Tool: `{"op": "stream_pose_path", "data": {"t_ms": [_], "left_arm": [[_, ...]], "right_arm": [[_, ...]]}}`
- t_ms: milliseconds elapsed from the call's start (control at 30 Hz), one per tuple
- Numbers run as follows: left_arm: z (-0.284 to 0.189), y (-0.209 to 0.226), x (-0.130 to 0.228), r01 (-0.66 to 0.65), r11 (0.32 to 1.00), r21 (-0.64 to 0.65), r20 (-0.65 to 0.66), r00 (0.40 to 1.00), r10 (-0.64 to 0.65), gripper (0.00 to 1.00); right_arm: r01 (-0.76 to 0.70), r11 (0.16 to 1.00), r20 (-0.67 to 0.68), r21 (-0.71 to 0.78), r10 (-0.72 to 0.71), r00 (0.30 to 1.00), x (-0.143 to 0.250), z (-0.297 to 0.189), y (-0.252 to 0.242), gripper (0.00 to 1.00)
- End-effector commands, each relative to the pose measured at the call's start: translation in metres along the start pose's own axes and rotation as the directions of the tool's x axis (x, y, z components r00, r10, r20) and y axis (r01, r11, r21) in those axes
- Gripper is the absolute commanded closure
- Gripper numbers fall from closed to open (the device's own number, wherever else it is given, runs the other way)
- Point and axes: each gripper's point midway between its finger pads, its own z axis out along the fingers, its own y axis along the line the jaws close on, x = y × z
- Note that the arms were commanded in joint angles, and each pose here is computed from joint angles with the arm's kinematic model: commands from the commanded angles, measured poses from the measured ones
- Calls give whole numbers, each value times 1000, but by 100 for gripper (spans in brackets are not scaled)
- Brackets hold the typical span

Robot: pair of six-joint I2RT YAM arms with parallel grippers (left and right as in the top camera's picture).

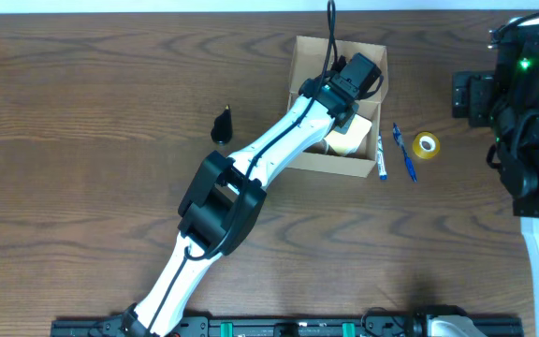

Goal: Pack container

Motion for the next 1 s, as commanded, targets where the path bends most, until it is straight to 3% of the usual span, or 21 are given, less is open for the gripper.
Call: {"op": "stream_pose_path", "data": {"t_ms": [0, 133, 233, 400, 733, 967], "left_arm": [[-13, -5, -4, -41, 999, 28, 15, 999, 41, 93], [-17, -34, 2, -131, 972, 194, 3, 991, 133, 93], [-23, -55, 10, -277, 908, 314, 28, 959, 282, 93], [-28, -67, 9, -311, 870, 383, 60, 948, 313, 93], [-29, -71, -9, -374, 854, 361, 151, 927, 342, 94], [-17, -53, -25, -367, 895, 253, 185, 926, 328, 94]], "right_arm": [[9, 1000, 14, -10, -9, 1000, -6, -2, 0, 1], [9, 1000, 13, -10, -9, 1000, -6, -2, 0, 1], [10, 1000, 10, -11, -10, 1000, -5, -2, 0, 1], [10, 1000, 10, -11, -10, 1000, -5, -2, 0, 1], [11, 1000, 10, -11, -11, 1000, -5, -2, 0, 1], [23, 1000, 8, -11, -22, 1000, -4, -2, 0, 1]]}}
